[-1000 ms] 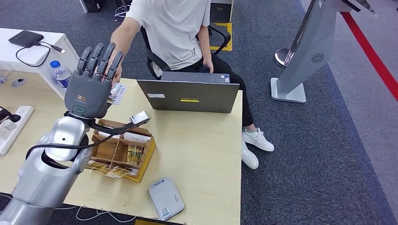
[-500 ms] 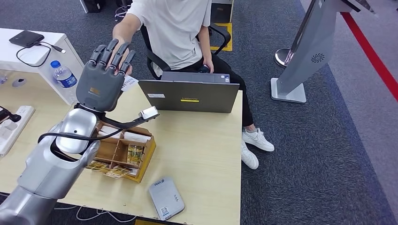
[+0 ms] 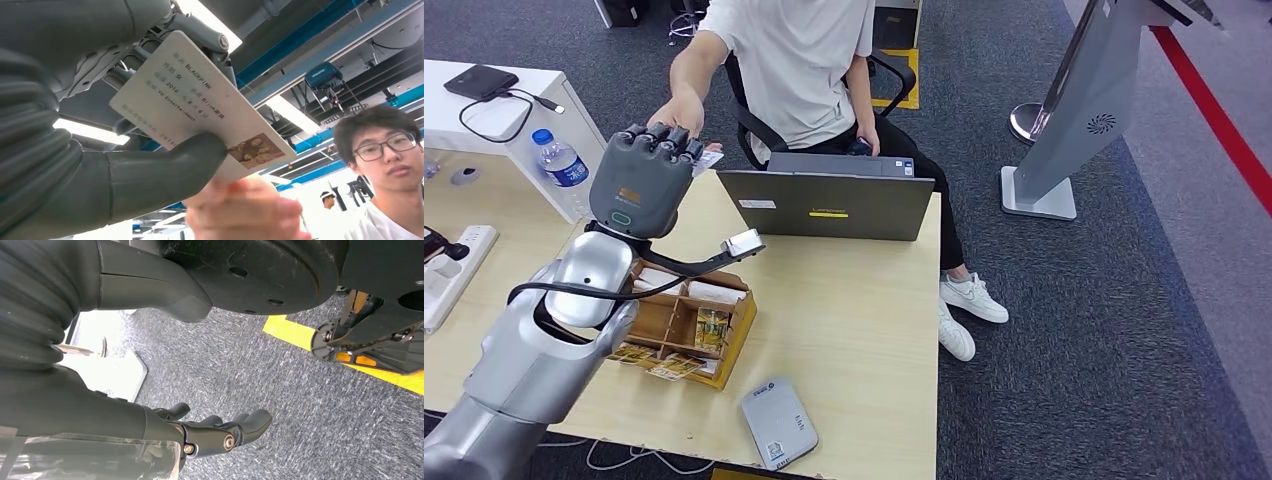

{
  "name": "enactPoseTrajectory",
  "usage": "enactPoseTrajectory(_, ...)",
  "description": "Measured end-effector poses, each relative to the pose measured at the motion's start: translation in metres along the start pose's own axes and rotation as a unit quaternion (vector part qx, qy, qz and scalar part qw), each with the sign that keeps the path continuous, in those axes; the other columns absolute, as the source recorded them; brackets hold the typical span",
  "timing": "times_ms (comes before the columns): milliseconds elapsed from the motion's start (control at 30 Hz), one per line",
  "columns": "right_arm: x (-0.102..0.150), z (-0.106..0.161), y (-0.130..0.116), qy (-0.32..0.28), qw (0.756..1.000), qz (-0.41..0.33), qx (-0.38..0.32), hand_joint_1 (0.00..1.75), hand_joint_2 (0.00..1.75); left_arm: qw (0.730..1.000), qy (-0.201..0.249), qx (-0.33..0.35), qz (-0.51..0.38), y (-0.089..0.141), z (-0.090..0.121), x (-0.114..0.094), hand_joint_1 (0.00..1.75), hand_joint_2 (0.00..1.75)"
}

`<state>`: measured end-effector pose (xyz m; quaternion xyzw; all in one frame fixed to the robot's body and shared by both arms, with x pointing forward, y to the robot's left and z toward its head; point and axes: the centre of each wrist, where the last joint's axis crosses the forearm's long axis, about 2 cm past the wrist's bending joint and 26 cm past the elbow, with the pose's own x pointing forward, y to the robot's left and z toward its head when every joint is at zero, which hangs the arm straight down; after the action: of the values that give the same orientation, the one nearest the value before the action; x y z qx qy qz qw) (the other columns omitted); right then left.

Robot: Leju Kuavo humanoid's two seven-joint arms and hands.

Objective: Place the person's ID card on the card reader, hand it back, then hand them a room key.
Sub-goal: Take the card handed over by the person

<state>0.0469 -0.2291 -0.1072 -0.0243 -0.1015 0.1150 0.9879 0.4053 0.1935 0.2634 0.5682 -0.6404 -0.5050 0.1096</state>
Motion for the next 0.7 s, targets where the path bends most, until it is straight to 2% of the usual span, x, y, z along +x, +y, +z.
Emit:
enactPoseTrajectory(233, 0.000, 0.000, 0.000, 0.000, 1.000, -0.005, 0.000, 0.00, 1.75, 1.000, 0.000, -0.012, 0.004, -0.002, 0.002, 0.004, 1.75, 1.75)
enactPoseTrajectory(500, 0.000, 0.000, 0.001, 0.002, 1.000, -0.013, 0.001, 0.00, 1.75, 0.998, 0.013, -0.054, 0.027, -0.012, 0.018, 0.028, 1.75, 1.75)
enactPoseTrajectory(600, 0.000, 0.000, 0.001, 0.005, 1.000, -0.018, 0.001, 0.00, 1.75, 0.997, 0.001, -0.064, 0.036, -0.013, 0.022, 0.035, 1.75, 1.75)
enactPoseTrajectory(700, -0.001, 0.000, 0.001, 0.007, 1.000, -0.029, 0.000, 0.00, 1.75, 0.995, -0.014, -0.074, 0.058, -0.014, 0.035, 0.052, 1.75, 1.75)
